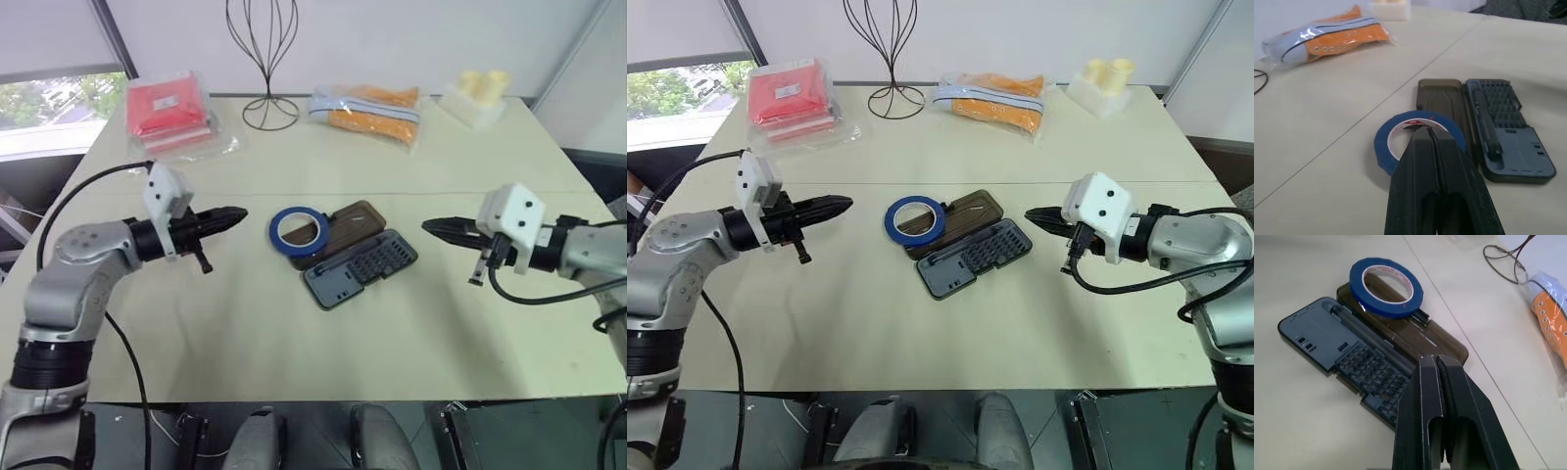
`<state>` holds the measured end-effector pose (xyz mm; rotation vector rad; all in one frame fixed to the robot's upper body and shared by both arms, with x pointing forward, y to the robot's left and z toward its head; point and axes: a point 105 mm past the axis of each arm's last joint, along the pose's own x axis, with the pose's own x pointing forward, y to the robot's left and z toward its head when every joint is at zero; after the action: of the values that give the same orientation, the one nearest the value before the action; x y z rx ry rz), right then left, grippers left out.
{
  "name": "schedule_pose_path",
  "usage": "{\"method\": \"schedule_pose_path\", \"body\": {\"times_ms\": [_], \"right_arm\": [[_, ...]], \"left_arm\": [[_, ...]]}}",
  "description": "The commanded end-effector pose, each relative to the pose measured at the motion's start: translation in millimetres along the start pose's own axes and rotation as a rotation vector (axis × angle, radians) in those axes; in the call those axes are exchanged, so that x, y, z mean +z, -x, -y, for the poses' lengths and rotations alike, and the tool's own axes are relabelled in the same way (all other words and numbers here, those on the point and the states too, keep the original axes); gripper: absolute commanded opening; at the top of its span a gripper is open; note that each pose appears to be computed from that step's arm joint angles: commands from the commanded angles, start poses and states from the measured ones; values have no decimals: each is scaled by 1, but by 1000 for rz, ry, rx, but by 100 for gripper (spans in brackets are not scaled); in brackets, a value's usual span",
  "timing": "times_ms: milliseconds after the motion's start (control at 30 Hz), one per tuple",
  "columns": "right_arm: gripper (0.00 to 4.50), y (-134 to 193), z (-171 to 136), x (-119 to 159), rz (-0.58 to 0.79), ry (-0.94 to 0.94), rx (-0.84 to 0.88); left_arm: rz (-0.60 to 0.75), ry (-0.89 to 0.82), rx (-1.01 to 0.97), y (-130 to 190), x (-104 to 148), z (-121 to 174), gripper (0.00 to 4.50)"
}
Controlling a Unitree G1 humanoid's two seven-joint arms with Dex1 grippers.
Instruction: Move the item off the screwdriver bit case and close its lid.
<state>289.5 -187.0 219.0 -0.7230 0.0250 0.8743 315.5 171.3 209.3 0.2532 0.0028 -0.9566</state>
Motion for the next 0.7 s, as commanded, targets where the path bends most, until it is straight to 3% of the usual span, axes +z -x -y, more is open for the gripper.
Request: {"method": "schedule_pose_path", "body": {"times_ms": [33,700], "right_arm": [[3,6,4,15,24,52,-12],[3,3,3,14,26,41,-9]], "left_arm": [[19,-48,-6,4,15,1,0],[14,-25,11,-5,9,2,0]]}}
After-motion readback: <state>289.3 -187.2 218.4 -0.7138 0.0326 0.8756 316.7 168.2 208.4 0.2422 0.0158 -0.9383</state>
